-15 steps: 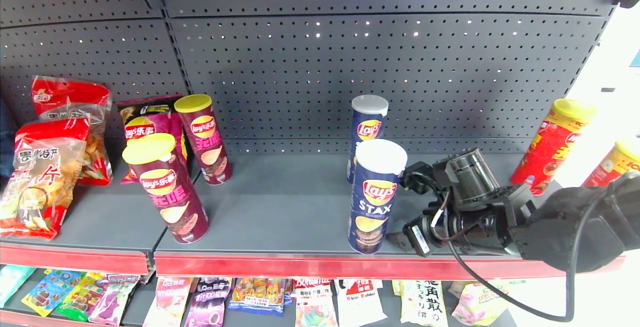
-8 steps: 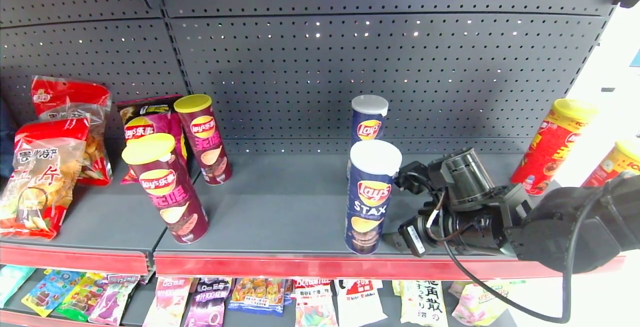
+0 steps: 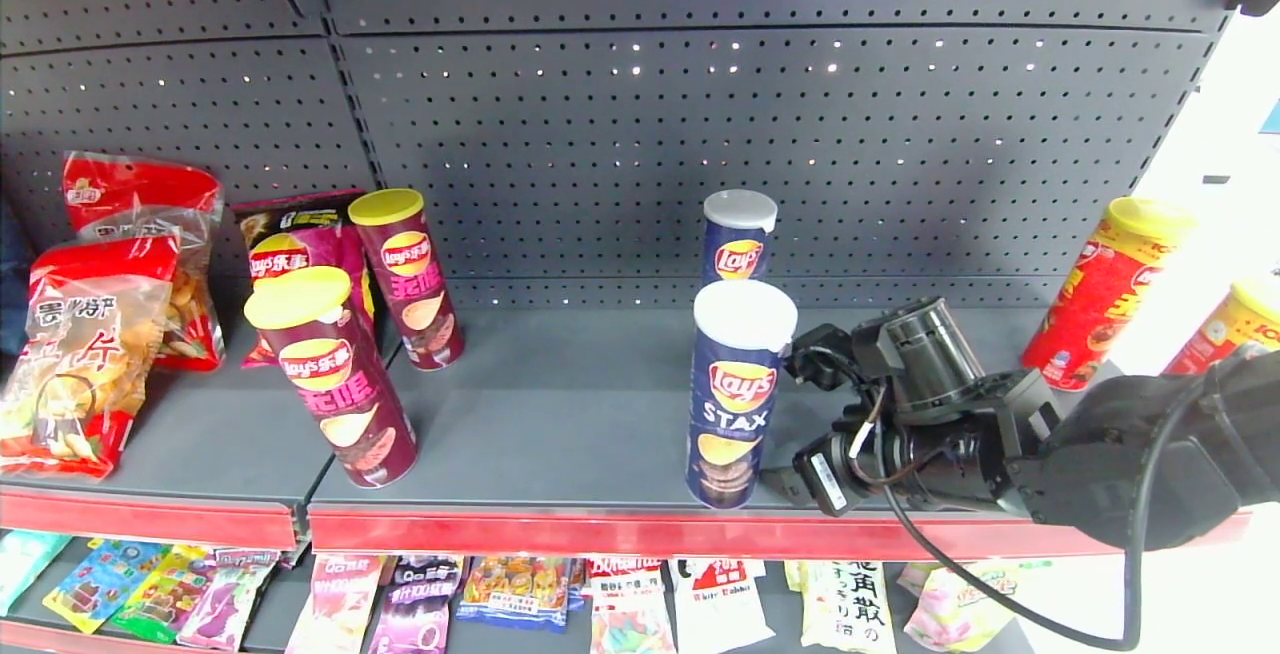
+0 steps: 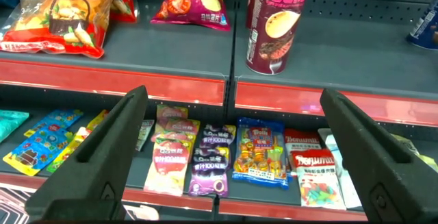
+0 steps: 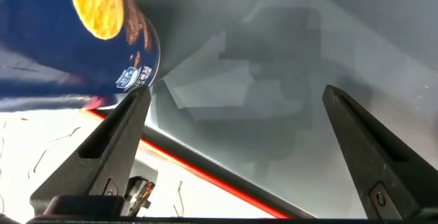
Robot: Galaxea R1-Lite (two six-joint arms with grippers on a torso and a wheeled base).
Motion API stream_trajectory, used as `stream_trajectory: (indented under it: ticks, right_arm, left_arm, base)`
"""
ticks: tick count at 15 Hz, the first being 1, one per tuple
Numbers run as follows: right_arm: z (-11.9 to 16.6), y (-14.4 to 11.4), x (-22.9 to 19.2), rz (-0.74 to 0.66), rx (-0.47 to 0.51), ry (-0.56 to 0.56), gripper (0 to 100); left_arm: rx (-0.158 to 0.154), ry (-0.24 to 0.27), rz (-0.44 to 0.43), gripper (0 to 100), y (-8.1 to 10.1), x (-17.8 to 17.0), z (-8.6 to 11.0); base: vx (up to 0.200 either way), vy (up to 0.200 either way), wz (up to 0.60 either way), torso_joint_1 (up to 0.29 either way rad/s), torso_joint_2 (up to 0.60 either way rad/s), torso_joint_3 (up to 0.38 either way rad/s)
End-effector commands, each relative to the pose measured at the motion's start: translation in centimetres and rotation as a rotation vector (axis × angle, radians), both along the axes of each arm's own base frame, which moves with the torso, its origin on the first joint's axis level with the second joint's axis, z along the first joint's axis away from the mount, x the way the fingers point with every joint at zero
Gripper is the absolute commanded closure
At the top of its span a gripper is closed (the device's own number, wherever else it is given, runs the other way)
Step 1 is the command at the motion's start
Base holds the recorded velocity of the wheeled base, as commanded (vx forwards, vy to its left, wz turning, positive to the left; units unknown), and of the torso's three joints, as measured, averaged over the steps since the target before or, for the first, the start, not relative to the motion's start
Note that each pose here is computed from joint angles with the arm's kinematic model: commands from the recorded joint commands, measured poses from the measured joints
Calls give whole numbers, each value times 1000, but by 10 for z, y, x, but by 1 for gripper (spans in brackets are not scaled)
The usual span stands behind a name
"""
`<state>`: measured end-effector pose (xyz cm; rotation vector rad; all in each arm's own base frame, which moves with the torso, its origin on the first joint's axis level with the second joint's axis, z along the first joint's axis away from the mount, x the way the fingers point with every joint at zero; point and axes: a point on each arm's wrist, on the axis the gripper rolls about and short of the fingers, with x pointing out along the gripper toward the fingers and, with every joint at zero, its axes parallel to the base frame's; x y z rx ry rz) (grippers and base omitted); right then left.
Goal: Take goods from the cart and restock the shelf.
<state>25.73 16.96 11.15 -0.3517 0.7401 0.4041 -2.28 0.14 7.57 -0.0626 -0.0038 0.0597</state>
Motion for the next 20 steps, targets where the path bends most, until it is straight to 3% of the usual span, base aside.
stream_trajectory:
  ticks: [1, 9, 14, 16, 20]
  right_arm:
    - [1, 3, -1, 10, 3, -5, 0]
    - [6, -13, -6, -26, 3, -9, 0]
    - [35, -62, -74, -20, 29, -105, 0]
    - [38, -83, -106, 11, 15, -155, 0]
    - [33, -132, -164, -3, 97, -272, 0]
  left_arm:
    - [0, -1, 0, 0, 0, 0, 0]
    - [0, -1, 0, 0, 0, 0, 0]
    - [0, -1, 0, 0, 0, 0, 0]
    - [0, -1, 0, 0, 0, 0, 0]
    - [0, -1, 0, 0, 0, 0, 0]
  base:
    - [0, 0, 0, 0, 0, 0]
    - [0, 0, 0, 0, 0, 0]
    - [0, 0, 0, 0, 0, 0]
    - [0, 0, 0, 0, 0, 0]
    - [0, 0, 0, 0, 0, 0]
